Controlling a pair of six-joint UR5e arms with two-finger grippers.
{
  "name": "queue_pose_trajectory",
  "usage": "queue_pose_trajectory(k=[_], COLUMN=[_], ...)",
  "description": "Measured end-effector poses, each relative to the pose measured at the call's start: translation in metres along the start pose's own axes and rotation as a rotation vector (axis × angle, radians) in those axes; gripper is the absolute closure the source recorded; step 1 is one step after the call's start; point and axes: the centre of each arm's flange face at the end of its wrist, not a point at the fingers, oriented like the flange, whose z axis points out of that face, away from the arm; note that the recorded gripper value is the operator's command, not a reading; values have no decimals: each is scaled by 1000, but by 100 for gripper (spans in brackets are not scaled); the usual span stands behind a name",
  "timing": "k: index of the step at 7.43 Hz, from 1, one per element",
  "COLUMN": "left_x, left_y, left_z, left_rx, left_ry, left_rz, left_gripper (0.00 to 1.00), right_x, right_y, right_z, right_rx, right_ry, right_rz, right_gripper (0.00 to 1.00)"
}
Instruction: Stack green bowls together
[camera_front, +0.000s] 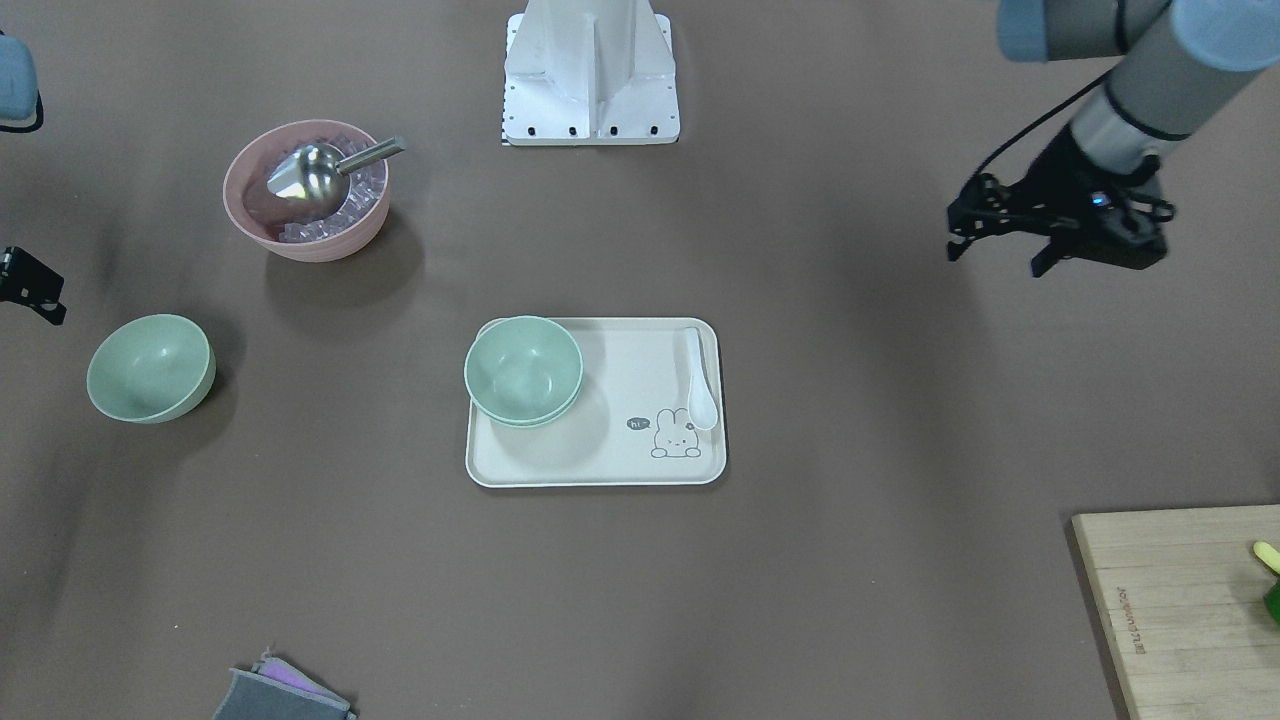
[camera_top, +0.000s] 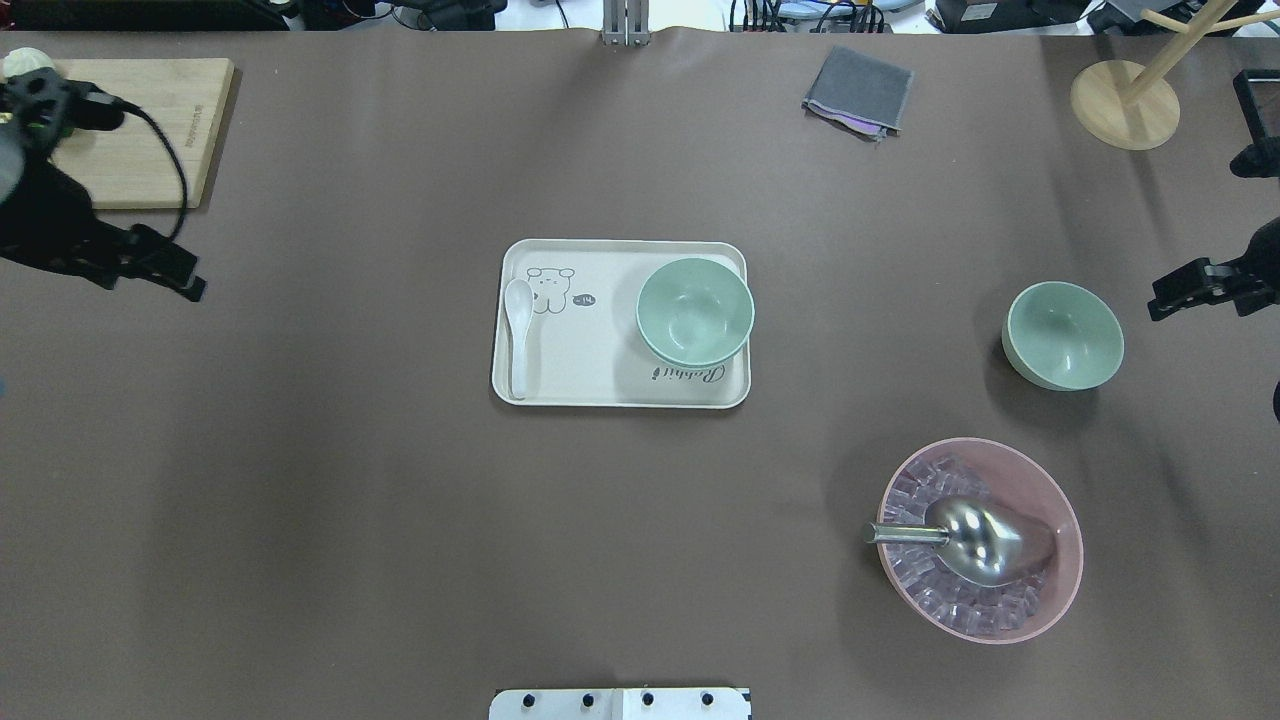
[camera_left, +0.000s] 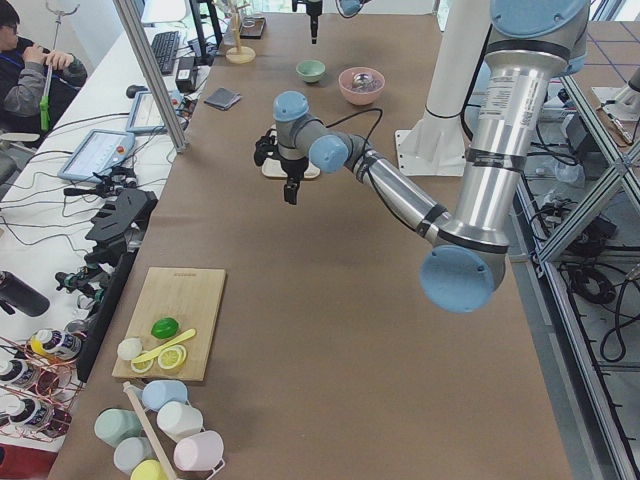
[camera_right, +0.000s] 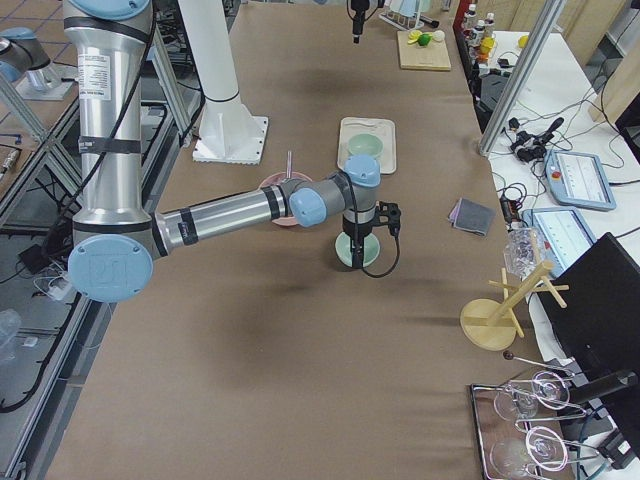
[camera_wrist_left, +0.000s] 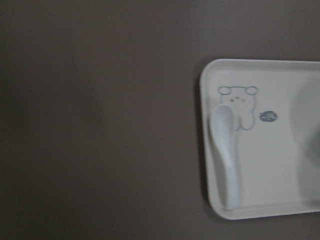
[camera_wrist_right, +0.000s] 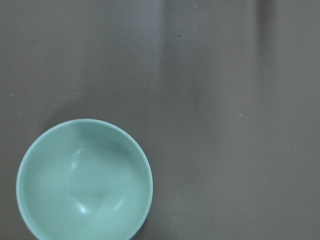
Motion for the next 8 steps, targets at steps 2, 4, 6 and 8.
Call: queue_pose_trajectory(k=[2, 4, 6, 8], left_x=[-89, -119, -126, -128], left_y=[19, 27, 30, 30], left_z=[-21, -20, -17, -16], left_rx=[3, -6, -14, -15], left_ry=[-27, -39, -41, -42], left_rz=[67, 85, 83, 82], left_gripper=[2, 2, 2, 2], right_x=[-7, -15, -19, -20], right_y=[4, 12, 16, 19], right_z=[31, 50, 59, 68], right_rx=[30, 34, 38, 32], right_ry=[-11, 23, 45, 48], right_rz=[33, 33, 23, 17], right_gripper=[0, 6, 25, 36])
